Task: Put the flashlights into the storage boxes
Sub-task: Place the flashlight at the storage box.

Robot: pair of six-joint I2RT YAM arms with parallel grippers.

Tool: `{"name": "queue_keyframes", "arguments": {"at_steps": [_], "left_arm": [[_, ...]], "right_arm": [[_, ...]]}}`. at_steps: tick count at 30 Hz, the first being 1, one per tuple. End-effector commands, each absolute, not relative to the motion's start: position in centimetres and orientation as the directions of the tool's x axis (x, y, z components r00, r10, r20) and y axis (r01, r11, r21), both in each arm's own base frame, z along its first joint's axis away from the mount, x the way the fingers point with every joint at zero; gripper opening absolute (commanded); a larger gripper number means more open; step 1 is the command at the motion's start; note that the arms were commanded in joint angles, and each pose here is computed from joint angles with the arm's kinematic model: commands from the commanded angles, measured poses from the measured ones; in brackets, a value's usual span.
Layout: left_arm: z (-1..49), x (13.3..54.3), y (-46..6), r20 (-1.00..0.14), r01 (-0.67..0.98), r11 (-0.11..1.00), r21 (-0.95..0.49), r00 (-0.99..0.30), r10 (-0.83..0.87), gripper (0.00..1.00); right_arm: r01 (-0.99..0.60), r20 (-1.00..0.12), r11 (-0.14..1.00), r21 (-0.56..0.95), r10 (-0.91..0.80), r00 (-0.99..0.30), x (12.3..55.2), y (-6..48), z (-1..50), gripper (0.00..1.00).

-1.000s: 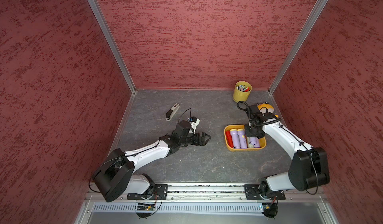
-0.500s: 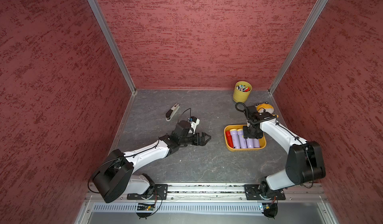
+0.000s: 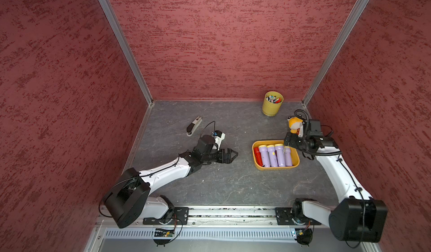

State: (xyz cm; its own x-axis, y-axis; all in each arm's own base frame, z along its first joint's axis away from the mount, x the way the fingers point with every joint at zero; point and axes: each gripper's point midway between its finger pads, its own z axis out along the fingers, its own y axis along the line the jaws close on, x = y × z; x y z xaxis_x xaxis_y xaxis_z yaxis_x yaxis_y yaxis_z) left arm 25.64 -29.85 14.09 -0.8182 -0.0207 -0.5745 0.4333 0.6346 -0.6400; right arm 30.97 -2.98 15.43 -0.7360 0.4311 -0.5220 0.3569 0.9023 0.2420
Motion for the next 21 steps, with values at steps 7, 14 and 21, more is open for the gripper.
{"name": "queue_keyframes", "arguments": {"at_steps": [7,14,21], "left_arm": [[15.0,26.0,-30.5,-0.599,0.471,0.612,-0.636,-0.801,-0.006,1.00],[14.8,26.2,-30.7,-0.595,0.470,0.612,-0.636,-0.803,-0.002,1.00],[15.0,26.4,-31.0,-0.594,0.470,0.606,-0.642,-0.804,-0.006,1.00]], "right_arm": [[0.347,-0.459,0.669,0.657,0.720,-0.520,33.2,-5.3,14.6,0.99],[0.402,-0.417,0.674,0.620,0.717,-0.559,32.7,-6.0,11.4,0.99],[0.356,-0.362,0.634,0.686,0.722,-0.589,32.4,-4.2,10.4,0.97]]}}
